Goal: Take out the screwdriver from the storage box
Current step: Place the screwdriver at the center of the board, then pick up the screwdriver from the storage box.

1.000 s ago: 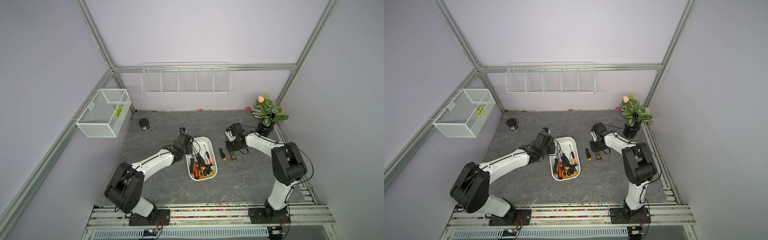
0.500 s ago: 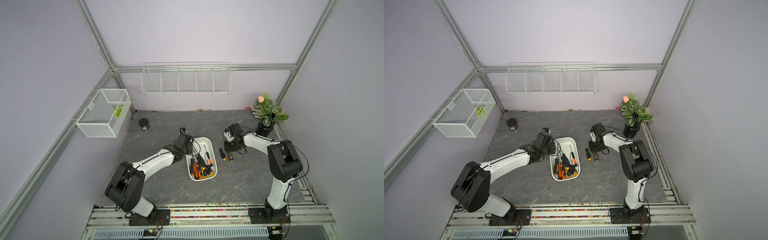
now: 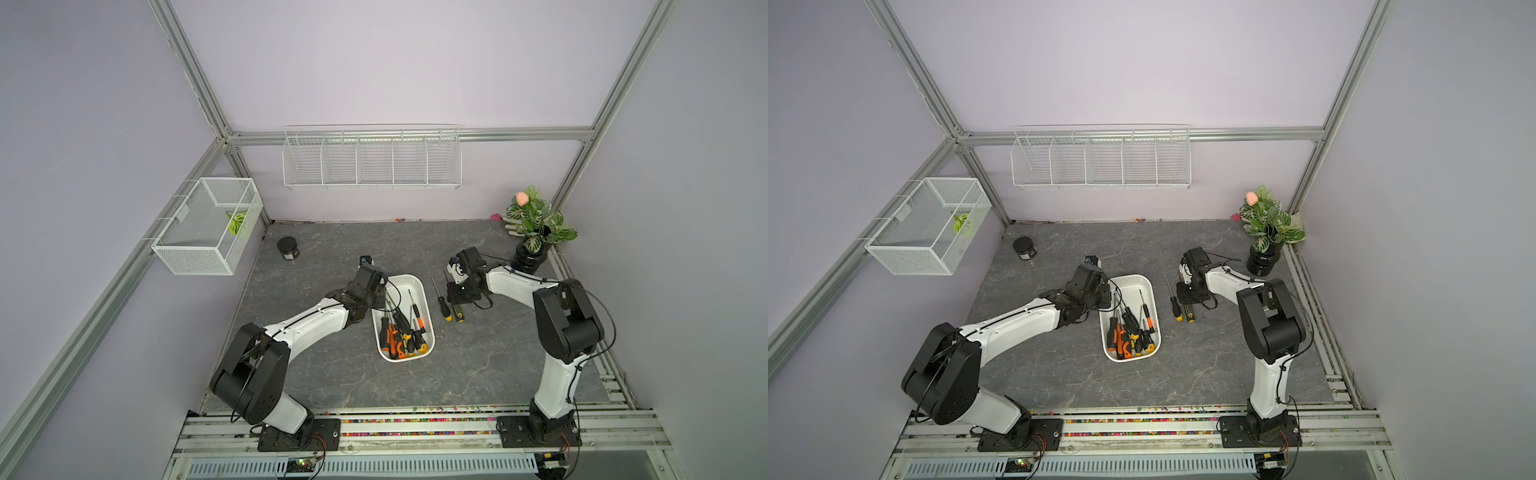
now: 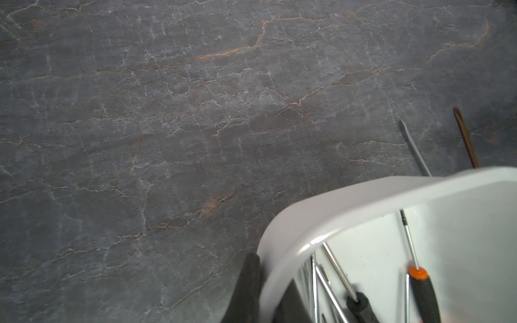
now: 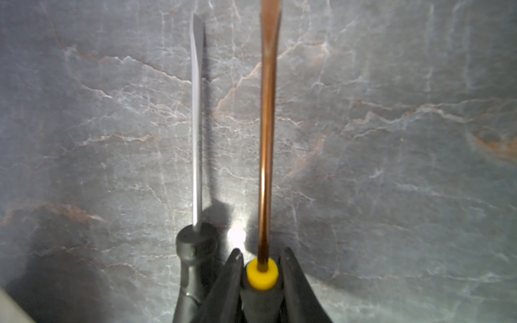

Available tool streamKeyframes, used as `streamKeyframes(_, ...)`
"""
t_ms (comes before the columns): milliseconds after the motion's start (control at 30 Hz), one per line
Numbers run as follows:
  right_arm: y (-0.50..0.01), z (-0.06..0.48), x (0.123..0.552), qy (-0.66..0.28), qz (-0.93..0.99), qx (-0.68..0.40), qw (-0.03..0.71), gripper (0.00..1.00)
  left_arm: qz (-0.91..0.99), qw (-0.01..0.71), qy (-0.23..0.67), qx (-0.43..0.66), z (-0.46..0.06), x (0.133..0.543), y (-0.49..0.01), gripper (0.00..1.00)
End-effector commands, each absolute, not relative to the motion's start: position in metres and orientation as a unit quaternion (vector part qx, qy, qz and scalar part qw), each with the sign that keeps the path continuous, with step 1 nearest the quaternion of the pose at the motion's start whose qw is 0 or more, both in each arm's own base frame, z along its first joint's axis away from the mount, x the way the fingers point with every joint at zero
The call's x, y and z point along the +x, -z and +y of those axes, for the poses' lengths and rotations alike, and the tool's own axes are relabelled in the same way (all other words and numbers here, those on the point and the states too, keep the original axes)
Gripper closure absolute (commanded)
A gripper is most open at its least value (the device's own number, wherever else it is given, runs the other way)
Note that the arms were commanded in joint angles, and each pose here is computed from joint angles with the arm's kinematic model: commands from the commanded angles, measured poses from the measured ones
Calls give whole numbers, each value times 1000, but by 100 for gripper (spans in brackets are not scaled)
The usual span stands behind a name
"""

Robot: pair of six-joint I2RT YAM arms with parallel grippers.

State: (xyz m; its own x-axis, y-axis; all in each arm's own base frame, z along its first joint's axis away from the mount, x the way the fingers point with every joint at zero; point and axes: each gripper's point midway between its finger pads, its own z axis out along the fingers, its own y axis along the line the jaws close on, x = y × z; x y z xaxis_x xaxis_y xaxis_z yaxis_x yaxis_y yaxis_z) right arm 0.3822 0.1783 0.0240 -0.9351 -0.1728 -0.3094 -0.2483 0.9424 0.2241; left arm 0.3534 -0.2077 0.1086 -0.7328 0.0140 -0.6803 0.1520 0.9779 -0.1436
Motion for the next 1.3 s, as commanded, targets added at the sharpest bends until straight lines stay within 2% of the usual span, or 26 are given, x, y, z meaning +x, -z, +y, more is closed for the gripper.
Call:
streamKeyframes(0, -12, 175, 376, -128, 978, -100, 130, 69, 922, 369, 111, 37, -213, 356, -109, 100)
streamKeyframes(300, -17, 173, 376, -125, 978, -100, 135, 68, 922, 370, 110, 34, -212, 356, -108, 100)
streamKeyframes(867, -72, 173, 371, -142, 969, -97, 179, 64, 923, 368, 110, 33, -212, 355, -108, 100)
streamKeyframes(1067, -111, 178, 337, -132, 959, -127, 216, 65, 923, 368, 108, 35, -212, 355, -108, 100)
streamKeyframes(1267, -142, 213, 274, -163, 938, -197, 233, 62, 924, 365, 111, 33, -213, 356, -104, 100)
